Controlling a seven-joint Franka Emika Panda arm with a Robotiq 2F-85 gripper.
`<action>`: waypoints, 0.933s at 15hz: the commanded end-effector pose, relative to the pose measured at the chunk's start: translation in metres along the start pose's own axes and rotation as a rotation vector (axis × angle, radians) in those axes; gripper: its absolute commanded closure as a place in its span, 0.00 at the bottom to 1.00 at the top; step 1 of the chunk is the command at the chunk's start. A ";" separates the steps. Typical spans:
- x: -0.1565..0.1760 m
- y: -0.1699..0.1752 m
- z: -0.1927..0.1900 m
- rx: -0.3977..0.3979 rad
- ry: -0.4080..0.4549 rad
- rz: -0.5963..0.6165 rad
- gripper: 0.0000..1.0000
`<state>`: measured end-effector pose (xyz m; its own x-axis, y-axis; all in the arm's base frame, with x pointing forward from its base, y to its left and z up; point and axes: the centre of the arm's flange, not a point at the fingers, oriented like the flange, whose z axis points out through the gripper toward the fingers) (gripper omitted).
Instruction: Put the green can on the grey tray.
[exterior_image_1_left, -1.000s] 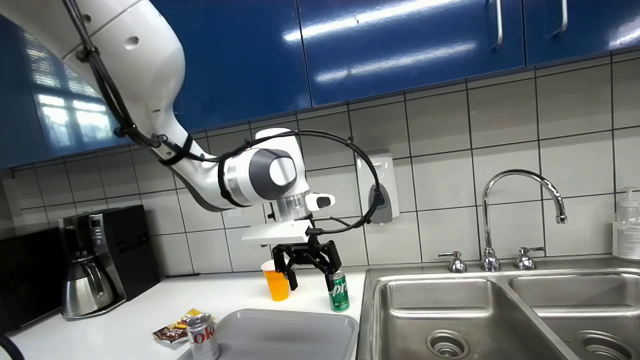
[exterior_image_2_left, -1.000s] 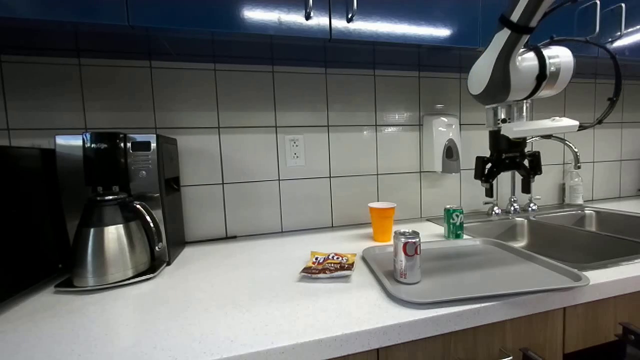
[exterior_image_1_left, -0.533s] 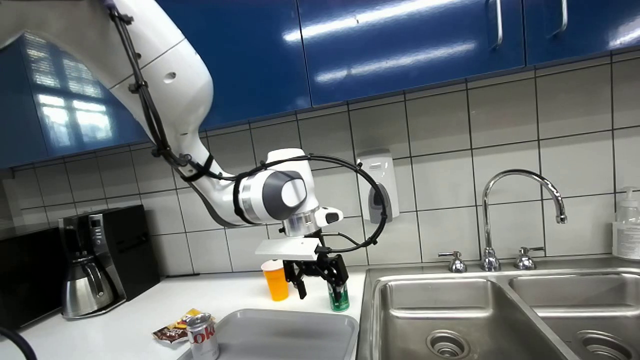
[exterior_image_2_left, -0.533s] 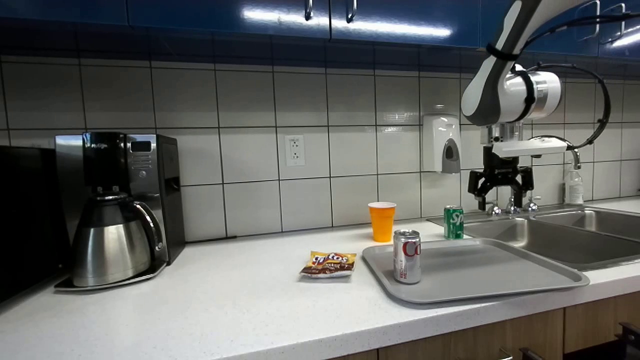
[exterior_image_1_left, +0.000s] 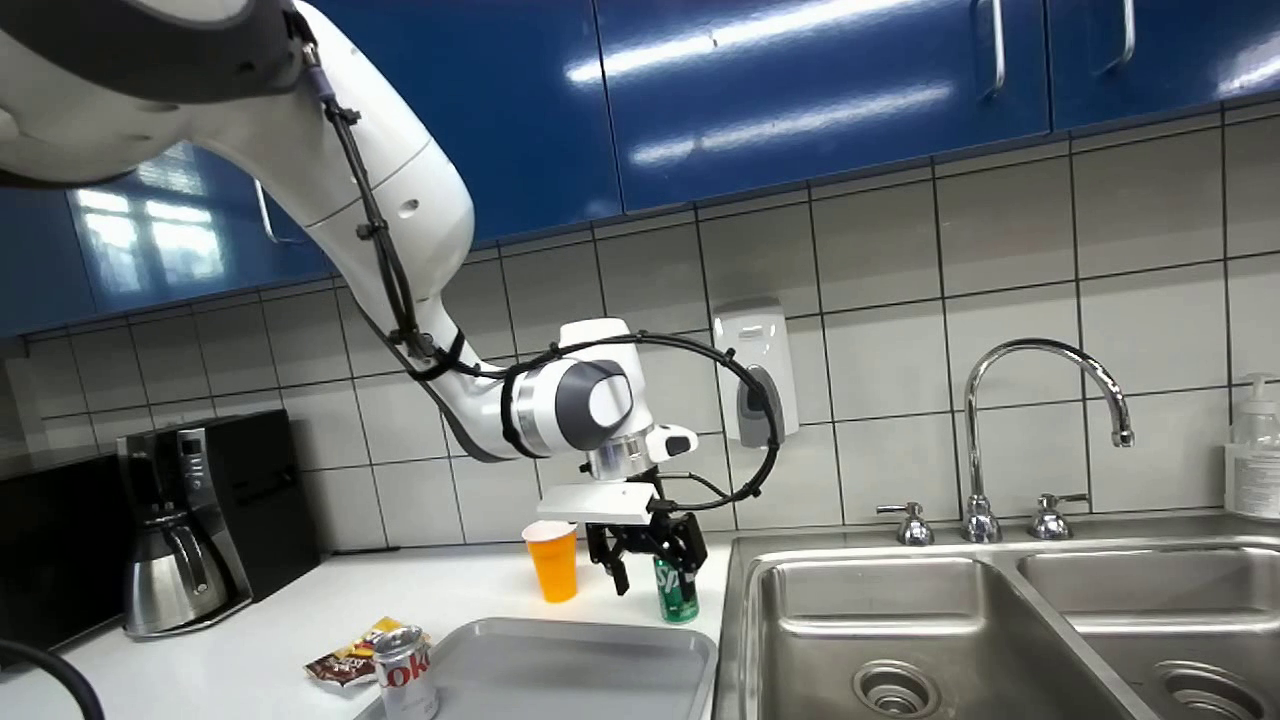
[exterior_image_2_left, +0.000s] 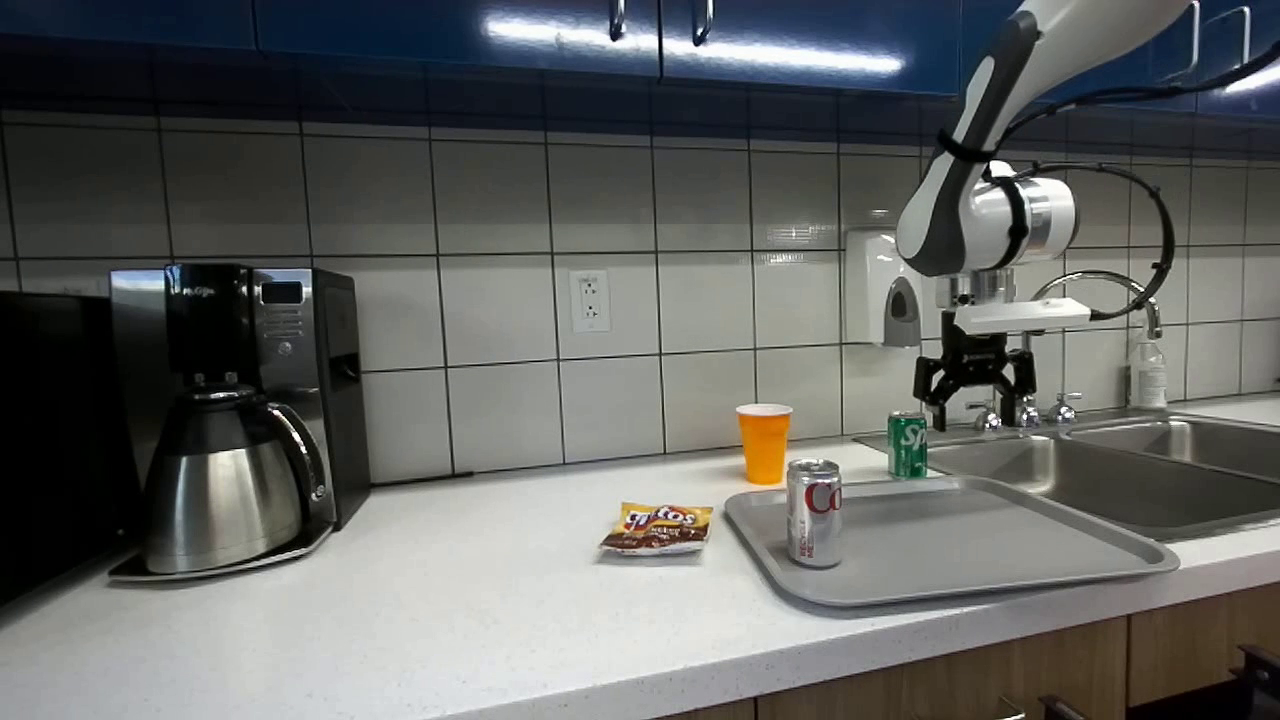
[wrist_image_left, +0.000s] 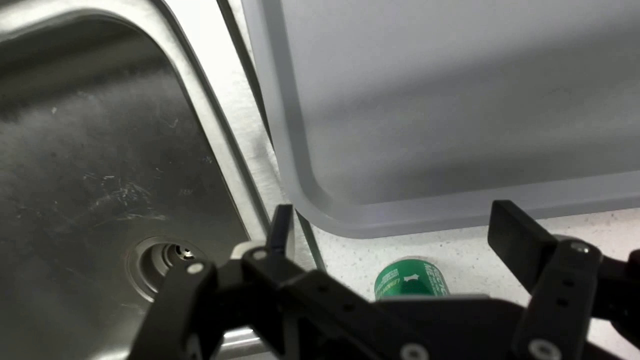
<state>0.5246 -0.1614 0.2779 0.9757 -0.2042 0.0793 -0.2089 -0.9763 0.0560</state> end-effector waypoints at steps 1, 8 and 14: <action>0.032 -0.010 0.011 -0.005 0.005 0.022 0.00; 0.071 -0.018 0.028 -0.016 0.010 0.077 0.00; 0.097 -0.024 0.038 -0.024 0.015 0.118 0.00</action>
<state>0.6021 -0.1603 0.2485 0.9539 -0.2783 0.1128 -0.2874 -0.9549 0.0746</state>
